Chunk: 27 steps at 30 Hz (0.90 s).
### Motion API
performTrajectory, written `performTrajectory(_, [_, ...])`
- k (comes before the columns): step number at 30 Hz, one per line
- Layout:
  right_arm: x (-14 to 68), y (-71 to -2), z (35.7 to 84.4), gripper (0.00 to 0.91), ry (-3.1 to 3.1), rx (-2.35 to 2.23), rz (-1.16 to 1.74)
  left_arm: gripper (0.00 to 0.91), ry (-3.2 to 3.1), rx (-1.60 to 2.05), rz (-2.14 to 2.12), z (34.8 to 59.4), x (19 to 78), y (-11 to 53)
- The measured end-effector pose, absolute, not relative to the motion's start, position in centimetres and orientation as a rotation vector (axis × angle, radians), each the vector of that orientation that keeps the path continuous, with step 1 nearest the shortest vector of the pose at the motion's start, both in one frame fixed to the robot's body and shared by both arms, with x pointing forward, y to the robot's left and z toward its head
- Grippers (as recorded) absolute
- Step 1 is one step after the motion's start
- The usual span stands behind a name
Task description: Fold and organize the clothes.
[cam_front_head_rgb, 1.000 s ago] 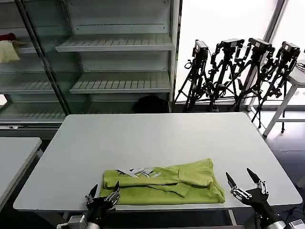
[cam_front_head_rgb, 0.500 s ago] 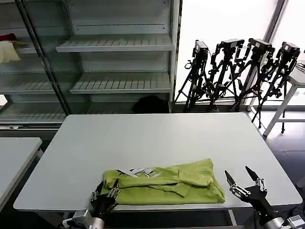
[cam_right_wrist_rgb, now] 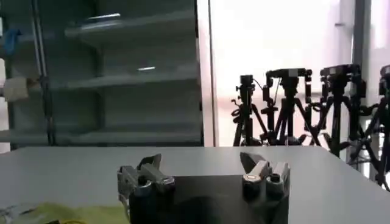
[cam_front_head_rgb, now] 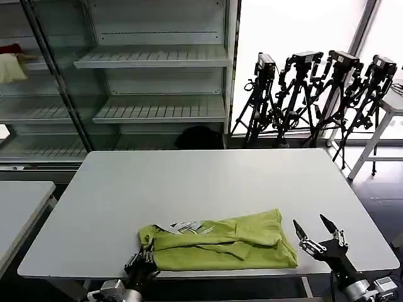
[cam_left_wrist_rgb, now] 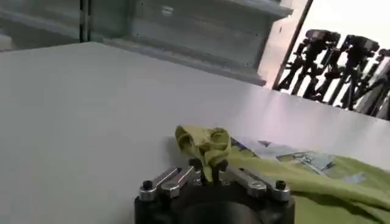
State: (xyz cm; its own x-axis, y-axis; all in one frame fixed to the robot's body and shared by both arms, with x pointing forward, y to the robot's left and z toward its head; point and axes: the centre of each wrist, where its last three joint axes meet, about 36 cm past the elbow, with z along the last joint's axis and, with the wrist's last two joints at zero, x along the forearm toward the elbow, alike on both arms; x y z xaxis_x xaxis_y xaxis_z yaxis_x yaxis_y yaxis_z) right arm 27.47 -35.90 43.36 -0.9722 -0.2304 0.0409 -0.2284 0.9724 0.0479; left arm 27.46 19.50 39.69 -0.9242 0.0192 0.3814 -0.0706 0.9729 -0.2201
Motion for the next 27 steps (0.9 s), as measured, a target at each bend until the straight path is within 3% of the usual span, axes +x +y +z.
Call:
performTrajectory(12, [28.4, -35.2, 44.1, 0.907, -3.092, 0.398, -0.055, 0.0, -2.808, 0.214, 0.207, 42.7, 30.4, 28.1])
performTrajectory(19, [28.8, -35.1, 44.1, 0.907, -3.098, 0.401, -0.057, 0.0, -2.86, 0.377, 0.09, 46.8, 31.3, 35.9])
performTrajectory(27, [28.7, -34.9, 44.1, 0.907, -3.1, 0.399, -0.054, 0.0, -2.953, 0.275, 0.027, 50.1, 30.2, 35.6])
